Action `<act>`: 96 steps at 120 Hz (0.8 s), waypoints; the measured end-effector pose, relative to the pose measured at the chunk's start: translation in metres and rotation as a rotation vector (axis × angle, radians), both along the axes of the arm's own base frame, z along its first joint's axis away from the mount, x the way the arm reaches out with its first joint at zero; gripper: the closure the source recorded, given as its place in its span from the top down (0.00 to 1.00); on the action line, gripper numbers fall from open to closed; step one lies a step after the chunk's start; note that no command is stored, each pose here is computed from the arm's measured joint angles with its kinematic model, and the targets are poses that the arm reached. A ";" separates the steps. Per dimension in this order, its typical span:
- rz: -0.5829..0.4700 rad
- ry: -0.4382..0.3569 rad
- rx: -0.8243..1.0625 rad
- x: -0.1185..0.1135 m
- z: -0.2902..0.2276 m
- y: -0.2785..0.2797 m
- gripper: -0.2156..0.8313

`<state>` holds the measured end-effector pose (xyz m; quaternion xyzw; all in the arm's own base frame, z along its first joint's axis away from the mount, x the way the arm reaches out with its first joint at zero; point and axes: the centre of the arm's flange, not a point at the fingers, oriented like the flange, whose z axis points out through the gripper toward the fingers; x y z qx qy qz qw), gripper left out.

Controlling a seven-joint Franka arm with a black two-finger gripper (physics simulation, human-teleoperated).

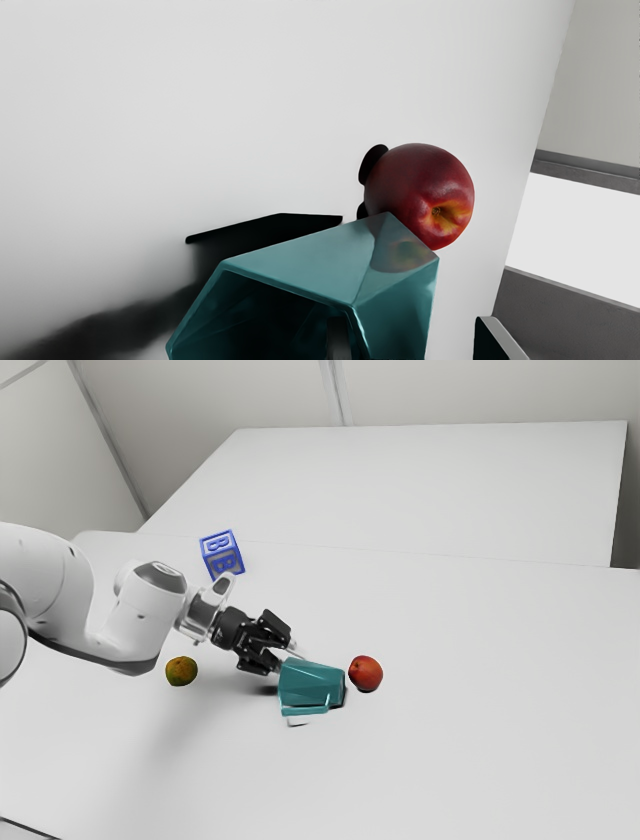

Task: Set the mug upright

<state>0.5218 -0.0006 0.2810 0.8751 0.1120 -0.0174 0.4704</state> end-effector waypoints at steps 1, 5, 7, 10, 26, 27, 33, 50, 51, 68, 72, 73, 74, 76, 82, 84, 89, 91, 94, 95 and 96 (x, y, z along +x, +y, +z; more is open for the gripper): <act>0.000 -0.001 0.000 0.000 0.000 0.000 0.37; -0.001 -0.003 0.000 0.000 0.001 0.000 0.34; -0.001 -0.004 0.000 0.000 0.001 0.000 0.32; -0.002 -0.007 -0.001 0.000 0.002 0.000 0.29; -0.004 -0.015 -0.002 0.000 0.005 0.000 0.16; -0.004 -0.015 -0.002 0.000 0.005 0.000 0.15; -0.006 -0.016 -0.001 0.000 0.005 -0.001 0.13; -0.012 -0.027 0.000 0.001 0.010 -0.003 0.08; -0.012 -0.028 0.000 0.001 0.011 -0.003 0.08; -0.015 -0.039 0.005 0.001 0.018 -0.001 0.06; -0.017 -0.042 0.008 0.001 0.020 -0.001 0.06; -0.017 -0.043 0.008 0.001 0.021 -0.001 0.06; -0.018 -0.044 0.009 0.001 0.022 -0.001 0.06; -0.020 -0.046 0.011 0.001 0.023 -0.001 0.05; -0.027 -0.052 0.018 0.001 0.028 0.000 0.05; -0.029 -0.054 0.021 0.001 0.029 0.000 0.05; -0.034 -0.057 0.029 0.001 0.032 0.002 0.05; -0.036 -0.059 0.033 0.001 0.033 0.002 0.05; -0.039 -0.060 0.039 0.001 0.034 0.003 0.05; -0.039 -0.061 0.041 0.001 0.035 0.003 0.05; -0.040 -0.061 0.043 0.001 0.035 0.004 0.05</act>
